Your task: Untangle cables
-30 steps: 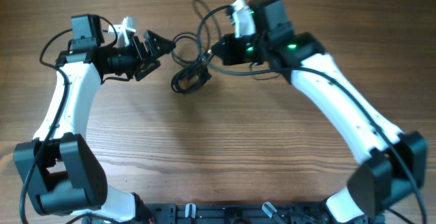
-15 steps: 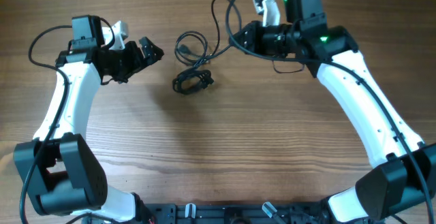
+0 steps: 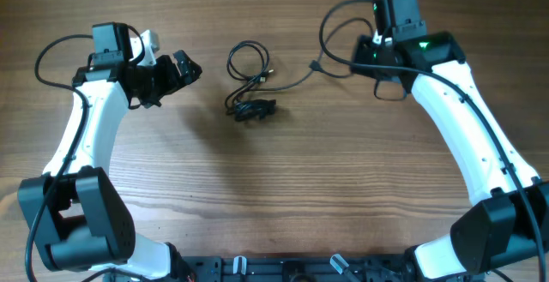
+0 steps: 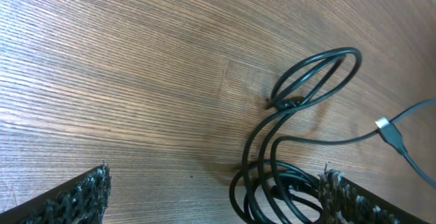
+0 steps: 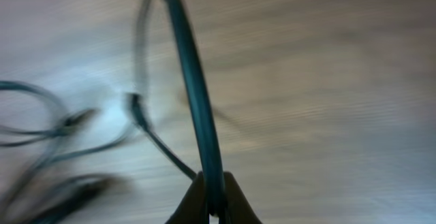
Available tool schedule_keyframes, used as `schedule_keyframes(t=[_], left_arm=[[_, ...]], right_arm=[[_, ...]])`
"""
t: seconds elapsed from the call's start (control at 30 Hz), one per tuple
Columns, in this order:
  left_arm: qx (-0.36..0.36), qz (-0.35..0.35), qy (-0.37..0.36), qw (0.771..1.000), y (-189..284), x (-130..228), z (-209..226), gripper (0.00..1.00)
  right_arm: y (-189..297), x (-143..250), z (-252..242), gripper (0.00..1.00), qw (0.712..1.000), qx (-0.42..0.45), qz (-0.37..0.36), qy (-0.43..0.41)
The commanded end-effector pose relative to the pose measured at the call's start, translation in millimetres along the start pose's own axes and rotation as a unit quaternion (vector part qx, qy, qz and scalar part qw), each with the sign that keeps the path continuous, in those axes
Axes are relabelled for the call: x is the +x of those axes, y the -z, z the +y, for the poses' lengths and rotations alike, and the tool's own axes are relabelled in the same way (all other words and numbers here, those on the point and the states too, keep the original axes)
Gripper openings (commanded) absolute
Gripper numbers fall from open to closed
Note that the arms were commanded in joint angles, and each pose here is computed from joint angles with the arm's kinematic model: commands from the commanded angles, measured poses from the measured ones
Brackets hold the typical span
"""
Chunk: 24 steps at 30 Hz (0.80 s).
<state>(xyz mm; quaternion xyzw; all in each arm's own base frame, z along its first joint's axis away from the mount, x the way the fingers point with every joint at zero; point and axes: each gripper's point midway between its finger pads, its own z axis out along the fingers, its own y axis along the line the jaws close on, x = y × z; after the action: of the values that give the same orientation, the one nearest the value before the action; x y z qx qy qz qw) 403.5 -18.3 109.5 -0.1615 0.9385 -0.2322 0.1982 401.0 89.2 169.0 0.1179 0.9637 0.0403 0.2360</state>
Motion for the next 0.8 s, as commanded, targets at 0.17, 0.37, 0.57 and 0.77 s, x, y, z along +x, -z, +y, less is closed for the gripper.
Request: schedule_keyframes(t=[0.17, 0.37, 0.57, 0.77], left_arm=[[-0.003, -0.004, -0.010, 1.000, 1.8, 0.5, 0.7, 1.00], [-0.003, -0.004, -0.010, 1.000, 1.7, 0.6, 0.4, 1.00], [-0.003, -0.004, -0.010, 1.000, 1.7, 0.5, 0.4, 1.00], [-0.003, -0.003, -0.011, 1.000, 1.2, 1.1, -0.6, 1.00]], right_arm=[[-0.3, -3.0, -99.6, 0.04, 0.975, 0.221, -0.037, -0.004], [1.0, -9.1, -135.2, 0.04, 0.969, 0.239, -0.032, -0.050], [-4.2, -3.7, -153.8, 0.04, 0.974, 0.208, 0.000, -0.095], [-1.4, 1.7, -173.4, 0.04, 0.969, 0.220, 0.015, -0.115]])
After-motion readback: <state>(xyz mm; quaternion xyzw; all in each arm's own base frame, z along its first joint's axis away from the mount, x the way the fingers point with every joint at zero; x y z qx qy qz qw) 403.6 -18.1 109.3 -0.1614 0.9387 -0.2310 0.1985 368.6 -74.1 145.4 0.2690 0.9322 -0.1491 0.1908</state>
